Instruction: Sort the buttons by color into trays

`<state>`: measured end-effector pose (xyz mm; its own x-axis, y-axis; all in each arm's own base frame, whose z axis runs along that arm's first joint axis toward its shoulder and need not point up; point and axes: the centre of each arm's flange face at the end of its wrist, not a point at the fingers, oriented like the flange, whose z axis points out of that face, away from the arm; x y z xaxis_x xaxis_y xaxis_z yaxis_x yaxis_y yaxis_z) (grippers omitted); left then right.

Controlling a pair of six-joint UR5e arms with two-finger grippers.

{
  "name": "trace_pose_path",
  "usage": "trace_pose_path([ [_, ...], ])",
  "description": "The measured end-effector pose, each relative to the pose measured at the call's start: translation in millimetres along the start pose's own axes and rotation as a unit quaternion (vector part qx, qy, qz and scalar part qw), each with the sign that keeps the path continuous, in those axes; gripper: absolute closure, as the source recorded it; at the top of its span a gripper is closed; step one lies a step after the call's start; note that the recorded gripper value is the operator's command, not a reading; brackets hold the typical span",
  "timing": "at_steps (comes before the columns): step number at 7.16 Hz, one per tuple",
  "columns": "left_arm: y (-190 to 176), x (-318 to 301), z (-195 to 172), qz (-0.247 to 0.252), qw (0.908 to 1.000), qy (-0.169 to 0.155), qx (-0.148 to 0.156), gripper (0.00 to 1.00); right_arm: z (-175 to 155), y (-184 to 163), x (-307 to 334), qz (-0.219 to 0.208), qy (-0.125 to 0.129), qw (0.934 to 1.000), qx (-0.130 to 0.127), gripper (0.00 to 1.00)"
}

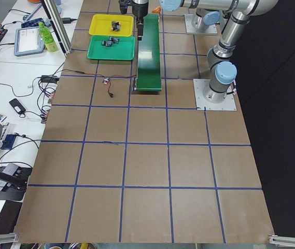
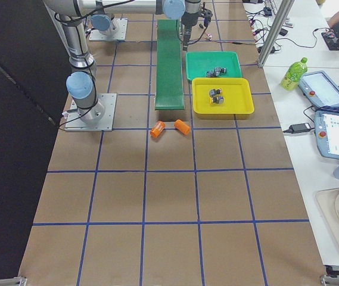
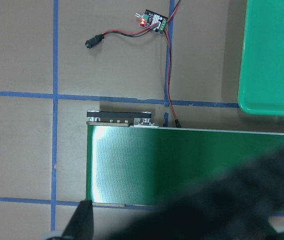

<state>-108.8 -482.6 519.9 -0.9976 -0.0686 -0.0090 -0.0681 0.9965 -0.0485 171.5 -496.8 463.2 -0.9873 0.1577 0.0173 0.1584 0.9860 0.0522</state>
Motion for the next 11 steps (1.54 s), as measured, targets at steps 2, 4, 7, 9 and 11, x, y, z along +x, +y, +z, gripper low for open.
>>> trace_pose_path([
  [2, -1.4, -0.8, -3.1, -0.001, 1.0000, -0.001, 0.002, 0.00, -6.7, 20.1, 34.7, 0.017, -0.010, 0.9997, -0.015, 0.00],
  [4, -2.9, -1.1, -4.8, -0.001, 1.0000, -0.002, 0.004, 0.00, -5.6, 30.0, 44.5, 0.019, -0.008, 0.9993, -0.032, 0.00],
  [7, -4.7, -1.6, -5.0, -0.001, 1.0000, -0.002, 0.001, 0.00, -8.0, 39.4, 49.0, 0.010, -0.004, 0.9994, -0.034, 0.00],
  [9, -8.3, -2.1, -6.5, -0.002, 1.0000, -0.002, 0.001, 0.00, -7.5, 40.8, 48.9, 0.007, -0.005, 0.9995, -0.032, 0.00],
  [11, -9.1, -2.3, -7.4, -0.002, 1.0000, -0.001, 0.002, 0.00, -7.6, 40.9, 47.7, 0.006, -0.005, 0.9995, -0.030, 0.00],
])
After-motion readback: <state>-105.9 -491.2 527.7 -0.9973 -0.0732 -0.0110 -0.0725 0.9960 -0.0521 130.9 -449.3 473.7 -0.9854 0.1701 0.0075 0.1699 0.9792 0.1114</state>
